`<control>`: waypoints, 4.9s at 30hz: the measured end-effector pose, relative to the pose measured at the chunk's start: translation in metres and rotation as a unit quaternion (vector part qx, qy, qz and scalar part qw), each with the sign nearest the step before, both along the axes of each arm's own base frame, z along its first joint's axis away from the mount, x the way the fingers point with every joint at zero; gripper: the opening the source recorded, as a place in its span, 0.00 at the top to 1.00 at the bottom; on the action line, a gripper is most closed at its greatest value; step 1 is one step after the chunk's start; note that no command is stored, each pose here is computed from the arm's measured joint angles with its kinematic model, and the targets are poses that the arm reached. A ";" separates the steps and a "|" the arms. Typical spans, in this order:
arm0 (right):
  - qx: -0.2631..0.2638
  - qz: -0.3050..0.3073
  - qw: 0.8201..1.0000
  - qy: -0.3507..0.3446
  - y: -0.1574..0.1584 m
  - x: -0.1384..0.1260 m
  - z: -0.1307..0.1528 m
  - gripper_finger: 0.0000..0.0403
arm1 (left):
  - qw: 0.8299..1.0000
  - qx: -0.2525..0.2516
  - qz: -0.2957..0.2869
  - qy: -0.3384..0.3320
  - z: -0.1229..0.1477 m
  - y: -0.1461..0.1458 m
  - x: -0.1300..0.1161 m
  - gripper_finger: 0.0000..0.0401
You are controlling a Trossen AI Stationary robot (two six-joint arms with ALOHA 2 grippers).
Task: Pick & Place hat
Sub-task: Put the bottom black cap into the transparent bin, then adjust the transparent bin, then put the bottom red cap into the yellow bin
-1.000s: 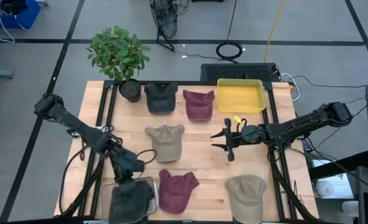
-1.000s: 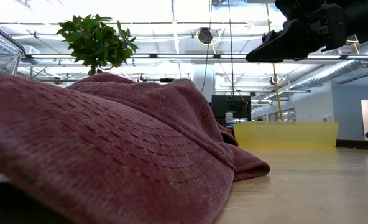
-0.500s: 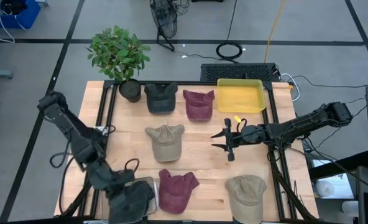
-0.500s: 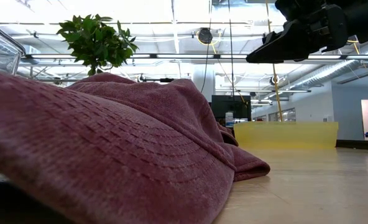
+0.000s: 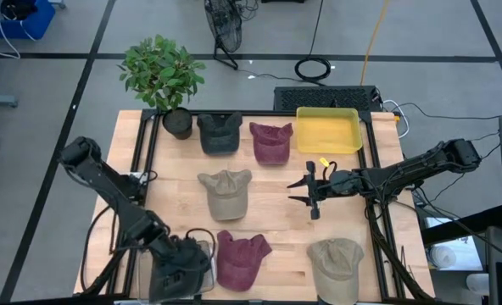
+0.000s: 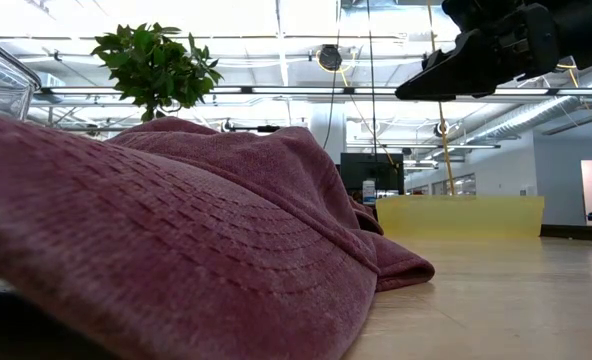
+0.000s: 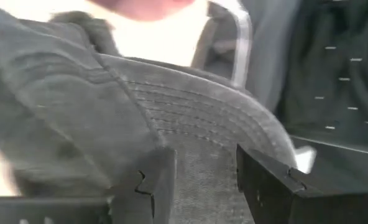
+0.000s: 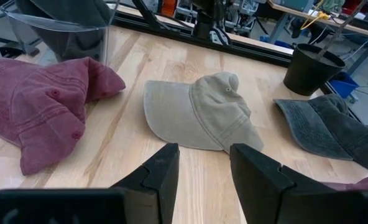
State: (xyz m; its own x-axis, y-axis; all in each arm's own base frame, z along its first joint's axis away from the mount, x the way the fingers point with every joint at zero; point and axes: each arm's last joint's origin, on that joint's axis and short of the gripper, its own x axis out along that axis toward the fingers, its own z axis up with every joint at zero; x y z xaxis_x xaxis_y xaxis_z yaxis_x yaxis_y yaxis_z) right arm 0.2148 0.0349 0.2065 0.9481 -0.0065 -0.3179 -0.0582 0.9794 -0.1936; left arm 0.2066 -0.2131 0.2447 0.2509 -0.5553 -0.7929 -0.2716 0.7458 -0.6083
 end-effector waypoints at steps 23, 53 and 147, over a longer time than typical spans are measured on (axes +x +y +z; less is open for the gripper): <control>0.000 0.000 1.000 0.004 0.000 0.000 -0.001 0.68 | 0.998 0.057 0.000 -0.017 -0.029 0.021 0.002 0.57; 0.000 0.000 1.000 0.006 0.000 0.000 -0.001 0.68 | 0.987 0.061 -0.025 -0.150 -0.063 0.022 0.000 0.57; 0.023 -0.006 1.000 -0.012 0.000 0.001 0.002 0.68 | 0.906 0.094 -0.033 -0.412 -0.004 0.109 0.051 0.57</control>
State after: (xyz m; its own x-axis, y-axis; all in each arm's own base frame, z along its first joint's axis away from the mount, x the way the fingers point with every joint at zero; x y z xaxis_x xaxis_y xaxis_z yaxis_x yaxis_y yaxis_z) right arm 0.2155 0.0351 0.2086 0.9553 -0.0046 -0.2957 -0.0417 0.9878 -0.1500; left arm 0.2581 -0.1043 0.2408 0.7718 -0.4647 -0.4339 0.2653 0.8556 -0.4445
